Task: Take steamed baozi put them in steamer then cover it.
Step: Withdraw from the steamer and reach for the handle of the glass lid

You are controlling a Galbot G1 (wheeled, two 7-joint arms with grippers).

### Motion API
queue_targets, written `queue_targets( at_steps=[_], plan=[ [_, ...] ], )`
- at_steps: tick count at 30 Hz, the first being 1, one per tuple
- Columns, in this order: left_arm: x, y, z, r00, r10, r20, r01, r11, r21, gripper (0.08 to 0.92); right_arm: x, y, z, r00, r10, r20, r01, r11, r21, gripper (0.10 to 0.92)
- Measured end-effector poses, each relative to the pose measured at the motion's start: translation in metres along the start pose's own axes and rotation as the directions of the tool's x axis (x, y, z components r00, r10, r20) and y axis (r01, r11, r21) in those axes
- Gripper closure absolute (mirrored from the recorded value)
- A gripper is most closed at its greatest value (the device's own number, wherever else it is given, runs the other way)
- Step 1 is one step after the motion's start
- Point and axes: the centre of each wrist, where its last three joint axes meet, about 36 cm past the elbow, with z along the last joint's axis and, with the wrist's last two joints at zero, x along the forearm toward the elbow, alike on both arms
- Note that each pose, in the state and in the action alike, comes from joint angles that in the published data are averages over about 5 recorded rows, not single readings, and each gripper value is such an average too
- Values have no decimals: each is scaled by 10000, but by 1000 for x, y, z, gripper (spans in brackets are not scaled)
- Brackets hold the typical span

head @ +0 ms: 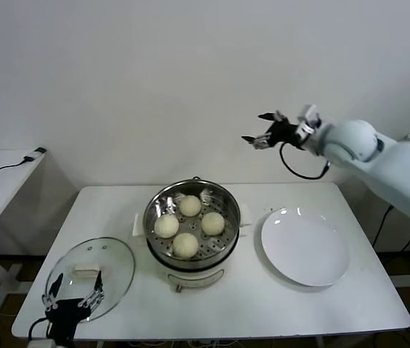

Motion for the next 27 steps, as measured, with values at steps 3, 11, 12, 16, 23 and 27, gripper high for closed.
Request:
queue_targets(
  at_steps=[3, 11, 12, 16, 23, 27],
  plan=[
    [-3, 0, -1, 9999, 44, 93, -44, 10000, 9, 177, 14, 8, 28, 9951, 460, 880, -422, 9981, -446, 200],
    [-11, 1, 0, 9987, -41, 513, 49, 9998, -167, 177, 44, 44, 107, 9431, 1912, 2721, -1393, 9701, -1989, 200],
    [-12, 2, 1, 9983, -63, 577, 76, 9997, -218, 177, 49, 51, 121, 9367, 2128, 2780, -1520, 9626, -2244, 200],
    [-14, 3, 5, 9963, -133, 847, 177, 9986, -505, 177, 73, 93, 187, 9273, 2805, 2477, -1925, 9252, -3270, 200],
    [-14, 6, 12, 9921, -151, 1242, 280, 9943, -1029, 177, 134, 191, 286, 9310, 3469, 1137, -2570, 8441, -4705, 200],
    [-15, 11, 18, 9878, -232, 1539, 490, 9849, -1659, 177, 167, 237, 315, 9257, 3746, 522, -2957, 8030, -5175, 200]
  ],
)
